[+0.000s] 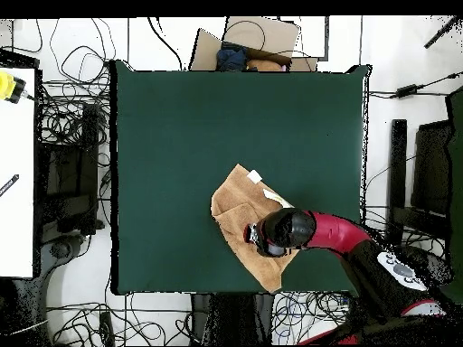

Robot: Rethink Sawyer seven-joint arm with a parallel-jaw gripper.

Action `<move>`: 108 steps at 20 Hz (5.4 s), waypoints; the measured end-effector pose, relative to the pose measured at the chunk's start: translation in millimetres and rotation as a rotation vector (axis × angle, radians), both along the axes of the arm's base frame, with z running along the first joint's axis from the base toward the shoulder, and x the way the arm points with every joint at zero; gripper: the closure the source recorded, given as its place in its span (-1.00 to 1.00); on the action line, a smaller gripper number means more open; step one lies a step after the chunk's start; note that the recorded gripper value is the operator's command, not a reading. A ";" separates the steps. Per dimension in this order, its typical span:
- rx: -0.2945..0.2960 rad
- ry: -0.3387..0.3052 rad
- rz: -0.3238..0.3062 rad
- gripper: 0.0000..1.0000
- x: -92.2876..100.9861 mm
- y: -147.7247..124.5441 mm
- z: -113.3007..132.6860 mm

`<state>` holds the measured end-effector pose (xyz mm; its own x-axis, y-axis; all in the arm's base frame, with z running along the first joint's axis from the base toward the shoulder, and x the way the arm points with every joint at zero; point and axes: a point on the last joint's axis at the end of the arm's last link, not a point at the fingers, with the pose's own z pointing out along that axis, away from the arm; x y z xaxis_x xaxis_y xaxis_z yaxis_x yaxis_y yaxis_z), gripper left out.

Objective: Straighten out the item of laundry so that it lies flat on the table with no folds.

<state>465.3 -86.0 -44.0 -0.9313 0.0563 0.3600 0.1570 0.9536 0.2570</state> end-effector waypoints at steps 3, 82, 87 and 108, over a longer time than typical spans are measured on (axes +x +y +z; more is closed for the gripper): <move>0.001 0.002 0.002 1.00 -1.2 0.9 0.7; -0.443 -0.431 0.486 1.00 -84.3 57.3 48.9; -0.486 -0.436 0.498 1.00 -84.7 49.1 61.4; -0.641 -0.445 0.538 1.00 -112.0 42.6 55.9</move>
